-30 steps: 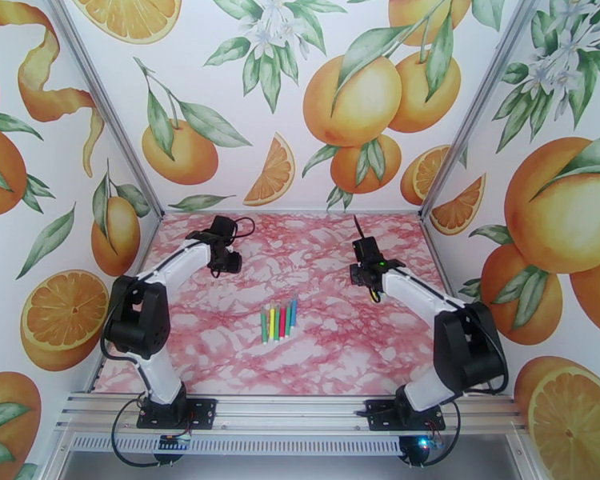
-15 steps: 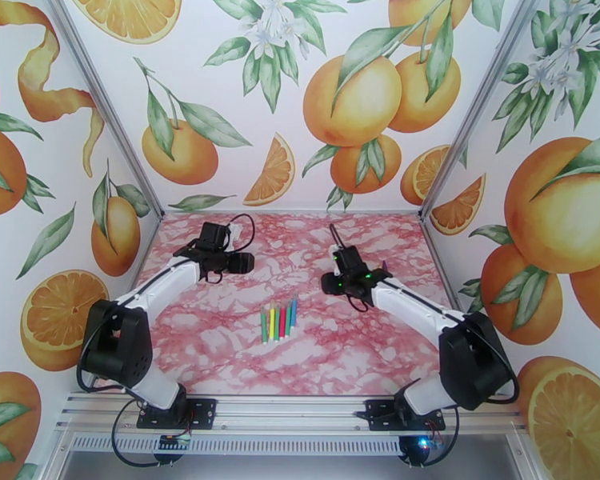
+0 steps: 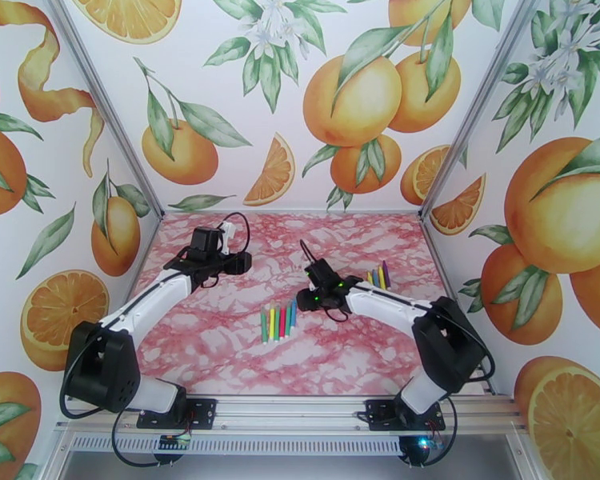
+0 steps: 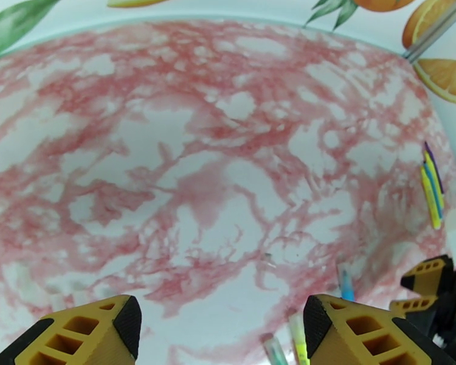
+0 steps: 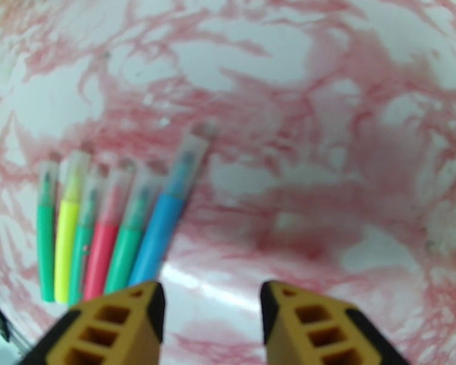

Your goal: Open the pen caps

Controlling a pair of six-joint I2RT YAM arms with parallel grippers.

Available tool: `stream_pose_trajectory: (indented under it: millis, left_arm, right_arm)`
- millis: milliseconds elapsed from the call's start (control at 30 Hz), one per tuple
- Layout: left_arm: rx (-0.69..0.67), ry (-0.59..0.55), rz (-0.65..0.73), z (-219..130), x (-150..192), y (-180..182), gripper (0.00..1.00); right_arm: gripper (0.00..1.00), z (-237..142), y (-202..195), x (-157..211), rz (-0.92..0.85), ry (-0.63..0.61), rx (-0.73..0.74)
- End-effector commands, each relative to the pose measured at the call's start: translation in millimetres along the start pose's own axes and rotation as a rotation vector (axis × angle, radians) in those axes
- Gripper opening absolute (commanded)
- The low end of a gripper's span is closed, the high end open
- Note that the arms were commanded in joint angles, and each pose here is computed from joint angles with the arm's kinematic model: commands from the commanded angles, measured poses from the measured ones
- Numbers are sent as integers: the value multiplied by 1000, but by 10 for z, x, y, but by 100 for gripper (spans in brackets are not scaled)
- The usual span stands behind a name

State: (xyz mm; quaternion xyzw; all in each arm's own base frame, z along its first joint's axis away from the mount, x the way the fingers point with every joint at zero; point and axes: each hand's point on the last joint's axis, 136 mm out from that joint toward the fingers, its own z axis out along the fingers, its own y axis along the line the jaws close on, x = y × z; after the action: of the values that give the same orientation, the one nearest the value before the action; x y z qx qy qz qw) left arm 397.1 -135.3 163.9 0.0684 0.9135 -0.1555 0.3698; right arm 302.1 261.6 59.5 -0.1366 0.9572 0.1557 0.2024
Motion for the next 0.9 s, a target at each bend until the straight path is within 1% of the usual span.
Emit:
stream_pose_trajectory:
  millis: [0, 300, 600, 867]
  left_arm:
    - [-32, -48, 9, -69, -69, 65, 74]
    - [-67, -46, 1, -76, -35, 139, 75]
    - [-92, -34, -3, -88, 29, 193, 75]
    - [-103, -34, 2, -105, 39, 216, 75]
  right_arm:
    - [47, 67, 182, -37, 11, -3, -38]
    - [46, 196, 298, 39, 2, 26, -61]
    - [45, 339, 322, 101, 7, 48, -63]
    - [42, 417, 225, 149, 7, 63, -3]
